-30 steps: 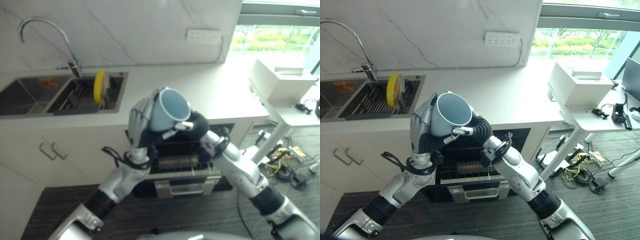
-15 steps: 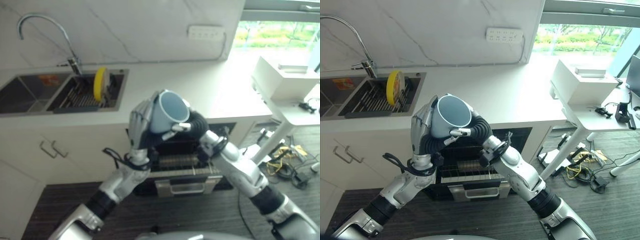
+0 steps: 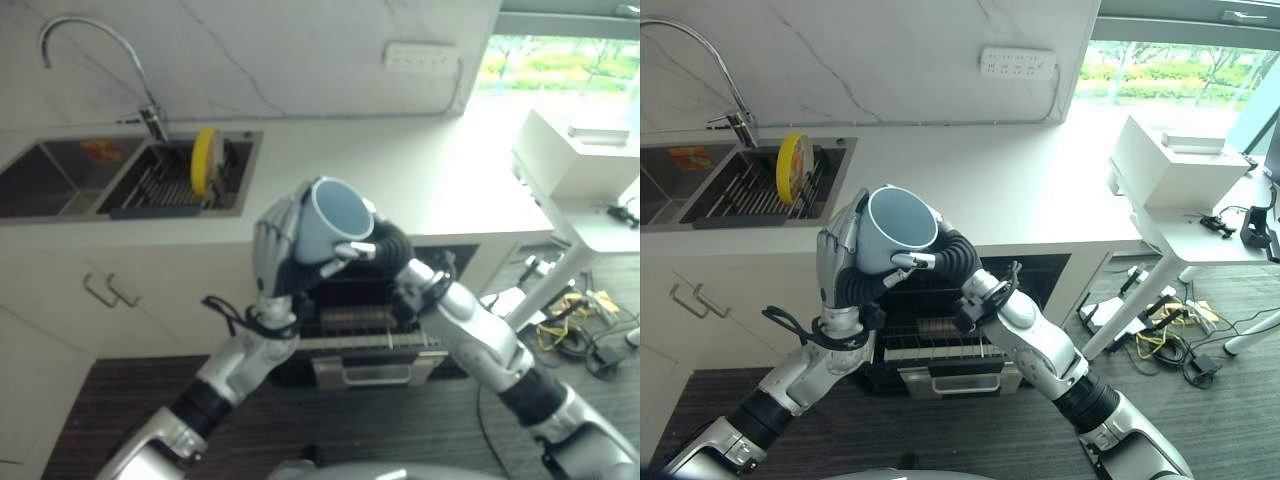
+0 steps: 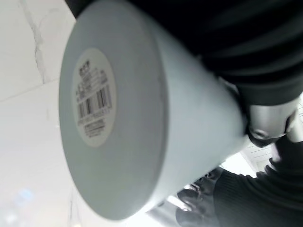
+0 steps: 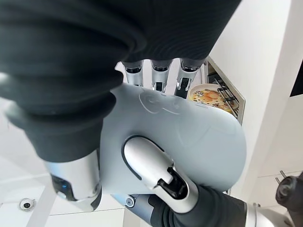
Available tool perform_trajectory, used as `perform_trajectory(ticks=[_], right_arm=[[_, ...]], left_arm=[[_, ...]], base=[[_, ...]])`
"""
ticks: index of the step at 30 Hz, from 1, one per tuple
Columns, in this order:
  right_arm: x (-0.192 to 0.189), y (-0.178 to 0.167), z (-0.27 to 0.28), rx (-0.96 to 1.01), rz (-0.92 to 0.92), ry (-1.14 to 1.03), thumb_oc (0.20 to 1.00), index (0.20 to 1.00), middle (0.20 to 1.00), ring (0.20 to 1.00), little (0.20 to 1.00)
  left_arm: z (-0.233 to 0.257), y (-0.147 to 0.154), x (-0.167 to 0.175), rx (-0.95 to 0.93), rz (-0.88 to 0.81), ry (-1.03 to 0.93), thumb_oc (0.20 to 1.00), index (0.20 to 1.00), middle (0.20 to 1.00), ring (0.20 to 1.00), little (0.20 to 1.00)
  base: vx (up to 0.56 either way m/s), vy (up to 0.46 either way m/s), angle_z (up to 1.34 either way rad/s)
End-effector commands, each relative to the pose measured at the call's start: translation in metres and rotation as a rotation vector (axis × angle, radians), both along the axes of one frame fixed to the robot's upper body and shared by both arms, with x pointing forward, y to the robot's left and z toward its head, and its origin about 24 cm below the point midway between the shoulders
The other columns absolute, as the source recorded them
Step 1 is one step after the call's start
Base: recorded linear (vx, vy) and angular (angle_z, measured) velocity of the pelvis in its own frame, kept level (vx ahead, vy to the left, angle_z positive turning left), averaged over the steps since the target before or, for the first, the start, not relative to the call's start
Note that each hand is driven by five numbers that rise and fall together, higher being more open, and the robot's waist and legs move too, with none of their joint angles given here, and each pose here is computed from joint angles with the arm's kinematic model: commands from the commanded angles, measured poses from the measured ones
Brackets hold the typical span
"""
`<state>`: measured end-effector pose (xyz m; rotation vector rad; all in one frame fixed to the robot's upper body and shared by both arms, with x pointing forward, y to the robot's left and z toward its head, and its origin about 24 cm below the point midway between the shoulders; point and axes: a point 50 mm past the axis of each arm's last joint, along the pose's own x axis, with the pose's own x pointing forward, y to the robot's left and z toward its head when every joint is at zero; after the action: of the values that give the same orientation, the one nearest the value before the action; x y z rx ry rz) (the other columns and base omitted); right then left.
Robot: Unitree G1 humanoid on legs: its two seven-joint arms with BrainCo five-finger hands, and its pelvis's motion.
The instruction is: Place the dishes in the dishwasher.
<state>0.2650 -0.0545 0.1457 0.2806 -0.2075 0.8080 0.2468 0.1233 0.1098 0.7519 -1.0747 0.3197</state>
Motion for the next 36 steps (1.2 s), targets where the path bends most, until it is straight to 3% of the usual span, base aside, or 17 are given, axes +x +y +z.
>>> perform_trajectory(ticks=[1, 13, 14, 15, 16, 17, 27, 36], right_arm=[[-0.007, 0.028, 0.053, 0.109, 0.127, -0.221, 0.200, 0.200, 0.200, 0.200, 0.200], [-0.004, 0.027, 0.058, 0.147, 0.089, -0.229, 0.200, 0.200, 0.200, 0.200, 0.200], [-0.004, 0.027, 0.058, 0.150, 0.086, -0.228, 0.200, 0.200, 0.200, 0.200, 0.200], [-0.004, 0.026, 0.058, 0.155, 0.078, -0.228, 0.200, 0.200, 0.200, 0.200, 0.200], [-0.003, 0.026, 0.059, 0.160, 0.073, -0.226, 0.200, 0.200, 0.200, 0.200, 0.200], [-0.003, 0.025, 0.059, 0.178, 0.058, -0.215, 0.200, 0.200, 0.200, 0.200, 0.200], [0.006, -0.008, 0.062, 0.432, -0.152, -0.147, 0.200, 0.200, 0.200, 0.200, 0.200], [0.008, -0.033, 0.055, 0.514, -0.286, -0.143, 0.200, 0.200, 0.200, 0.200, 0.200]], left_arm=[[0.004, -0.029, 0.006, 0.095, -0.159, -0.027, 0.200, 0.200, 0.200, 0.200, 0.200], [-0.002, -0.029, 0.004, 0.101, -0.169, -0.010, 0.200, 0.200, 0.200, 0.200, 0.200], [-0.002, -0.029, 0.004, 0.099, -0.171, -0.009, 0.235, 0.235, 0.235, 0.235, 0.235], [-0.003, -0.029, 0.004, 0.096, -0.172, -0.007, 0.592, 0.592, 0.592, 0.592, 0.592], [-0.003, -0.029, 0.004, 0.084, -0.171, 0.003, 0.856, 0.856, 0.856, 0.856, 0.856], [-0.005, -0.027, 0.004, 0.069, -0.163, 0.019, 1.000, 1.000, 1.000, 1.000, 1.000], [-0.015, -0.018, 0.003, 0.077, -0.099, 0.057, 1.000, 1.000, 1.000, 1.000, 1.000], [-0.023, -0.004, 0.004, 0.058, -0.019, 0.090, 1.000, 1.000, 1.000, 1.000, 1.000]], base=[[0.00, 0.000, 0.00], [0.00, 0.000, 0.00], [0.00, 0.000, 0.00], [0.00, 0.000, 0.00], [0.00, 0.000, 0.00], [0.00, 0.000, 0.00], [-0.01, 0.002, 0.00], [0.00, 0.001, 0.00]])
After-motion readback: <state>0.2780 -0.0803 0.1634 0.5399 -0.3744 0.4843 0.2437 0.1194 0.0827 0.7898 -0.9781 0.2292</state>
